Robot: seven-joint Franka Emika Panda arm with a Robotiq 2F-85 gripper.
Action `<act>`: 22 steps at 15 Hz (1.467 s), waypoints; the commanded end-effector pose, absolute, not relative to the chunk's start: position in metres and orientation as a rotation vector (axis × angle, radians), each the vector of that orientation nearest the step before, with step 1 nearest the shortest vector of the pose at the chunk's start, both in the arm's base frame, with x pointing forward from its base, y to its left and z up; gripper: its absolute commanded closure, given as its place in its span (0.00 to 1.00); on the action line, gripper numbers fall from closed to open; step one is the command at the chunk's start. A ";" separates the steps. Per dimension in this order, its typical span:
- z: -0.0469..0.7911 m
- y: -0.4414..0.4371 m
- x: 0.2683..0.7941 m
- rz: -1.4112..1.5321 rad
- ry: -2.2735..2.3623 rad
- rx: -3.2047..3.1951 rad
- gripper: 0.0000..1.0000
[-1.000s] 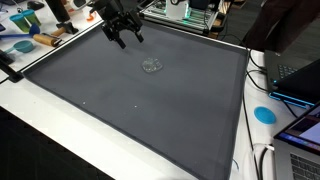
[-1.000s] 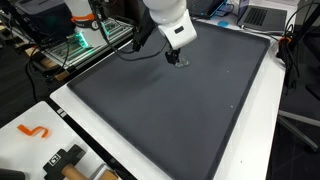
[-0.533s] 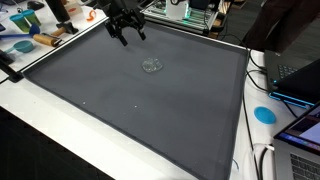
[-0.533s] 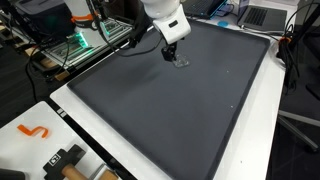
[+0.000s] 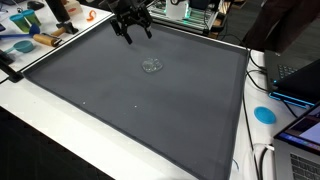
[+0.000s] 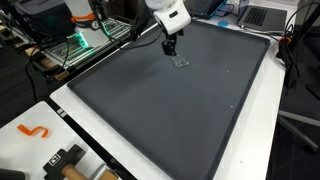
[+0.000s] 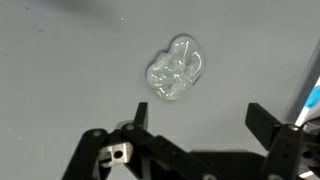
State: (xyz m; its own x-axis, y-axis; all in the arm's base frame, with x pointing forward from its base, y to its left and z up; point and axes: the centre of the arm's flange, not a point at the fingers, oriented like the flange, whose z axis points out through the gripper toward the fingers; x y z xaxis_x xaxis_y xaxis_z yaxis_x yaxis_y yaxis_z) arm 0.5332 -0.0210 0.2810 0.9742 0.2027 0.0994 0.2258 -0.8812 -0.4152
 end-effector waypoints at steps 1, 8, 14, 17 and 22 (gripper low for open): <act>0.288 -0.008 0.516 -0.073 -0.312 -2.719 0.00; 0.304 0.024 0.517 0.013 -0.280 -2.813 0.00; 0.329 0.056 0.524 0.068 -0.287 -2.968 0.00; 0.343 0.071 0.527 0.096 -0.275 -3.036 0.00; 0.366 0.087 0.531 0.155 -0.239 -3.100 0.00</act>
State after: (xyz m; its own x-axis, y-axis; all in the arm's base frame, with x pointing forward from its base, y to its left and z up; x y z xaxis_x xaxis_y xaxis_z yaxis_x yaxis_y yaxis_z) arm 0.5313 0.0783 0.3503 0.9828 0.1739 -0.0628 0.1692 -0.9828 -0.0747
